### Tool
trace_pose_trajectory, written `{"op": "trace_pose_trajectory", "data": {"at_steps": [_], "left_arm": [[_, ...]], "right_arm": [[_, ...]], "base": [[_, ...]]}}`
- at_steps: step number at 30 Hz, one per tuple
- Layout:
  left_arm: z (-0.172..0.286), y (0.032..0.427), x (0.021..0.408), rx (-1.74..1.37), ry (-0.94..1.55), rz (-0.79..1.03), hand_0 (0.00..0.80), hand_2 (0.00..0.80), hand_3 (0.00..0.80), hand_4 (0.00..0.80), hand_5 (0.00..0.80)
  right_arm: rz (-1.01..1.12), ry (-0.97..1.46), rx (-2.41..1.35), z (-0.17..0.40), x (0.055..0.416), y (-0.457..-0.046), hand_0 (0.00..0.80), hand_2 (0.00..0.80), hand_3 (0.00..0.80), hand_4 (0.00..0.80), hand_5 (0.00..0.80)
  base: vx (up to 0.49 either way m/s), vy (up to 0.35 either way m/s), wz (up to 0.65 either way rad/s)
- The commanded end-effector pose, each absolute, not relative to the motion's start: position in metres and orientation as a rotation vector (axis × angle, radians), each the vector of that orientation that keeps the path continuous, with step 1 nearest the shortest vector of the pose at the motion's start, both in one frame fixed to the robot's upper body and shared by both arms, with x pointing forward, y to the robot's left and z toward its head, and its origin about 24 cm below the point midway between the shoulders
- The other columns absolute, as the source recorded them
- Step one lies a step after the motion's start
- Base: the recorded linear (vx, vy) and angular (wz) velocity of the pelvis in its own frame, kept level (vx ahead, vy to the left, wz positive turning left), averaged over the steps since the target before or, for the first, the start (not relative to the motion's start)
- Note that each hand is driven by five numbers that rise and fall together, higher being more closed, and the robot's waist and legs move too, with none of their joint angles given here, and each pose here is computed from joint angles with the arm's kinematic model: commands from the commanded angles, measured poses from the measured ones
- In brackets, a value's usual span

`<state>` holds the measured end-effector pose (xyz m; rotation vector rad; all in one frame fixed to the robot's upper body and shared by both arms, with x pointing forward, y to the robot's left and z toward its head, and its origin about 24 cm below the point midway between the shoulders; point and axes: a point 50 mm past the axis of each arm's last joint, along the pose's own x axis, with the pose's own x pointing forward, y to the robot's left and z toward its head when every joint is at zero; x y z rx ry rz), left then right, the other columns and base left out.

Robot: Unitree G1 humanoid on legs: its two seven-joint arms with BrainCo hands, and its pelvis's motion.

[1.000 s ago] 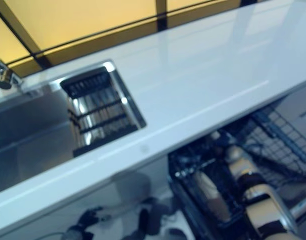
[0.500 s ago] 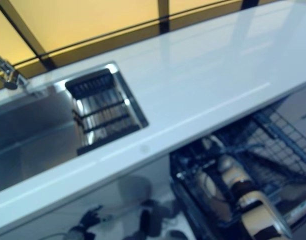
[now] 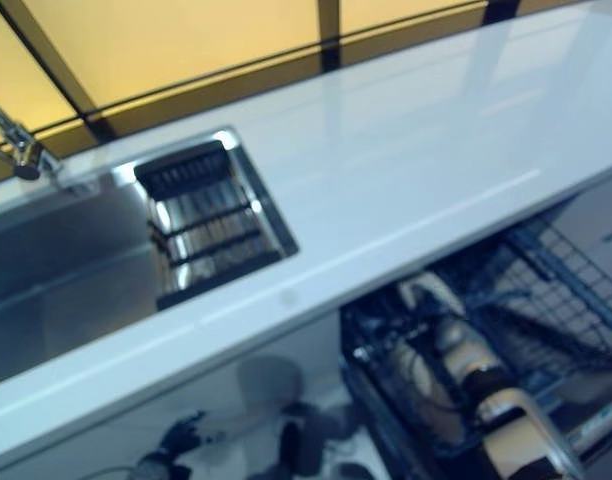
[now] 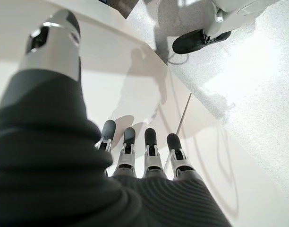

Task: Take plates into dishwasher

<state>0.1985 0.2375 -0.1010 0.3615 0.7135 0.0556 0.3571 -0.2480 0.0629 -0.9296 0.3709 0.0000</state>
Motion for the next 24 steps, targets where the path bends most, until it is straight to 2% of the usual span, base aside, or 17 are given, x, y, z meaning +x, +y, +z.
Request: {"op": "trace_pose_trajectory", "data": {"at_steps": [1, 10, 24], "left_arm": [[-0.089, 0.240, 0.219, 0.379, 0.656, 0.082, 0.000, 0.000, 0.000, 0.000, 0.000], [-0.091, 0.253, 0.207, 0.386, 0.683, 0.118, 0.000, 0.000, 0.000, 0.000, 0.000], [-0.101, 0.267, 0.183, 0.398, 0.752, 0.153, 0.000, 0.000, 0.000, 0.000, 0.000]], "right_arm": [[-0.007, 0.336, -0.920, 0.066, 0.355, -0.244, 0.000, 0.000, 0.000, 0.000, 0.000], [-0.105, 0.275, -0.895, 0.084, 0.342, -0.272, 0.000, 0.000, 0.000, 0.000, 0.000], [-0.092, 0.184, -0.868, 0.094, 0.324, -0.277, 0.000, 0.000, 0.000, 0.000, 0.000]], "base": [[0.000, 0.000, 0.00], [0.014, -0.019, 0.01], [0.034, -0.015, -0.01]]}}
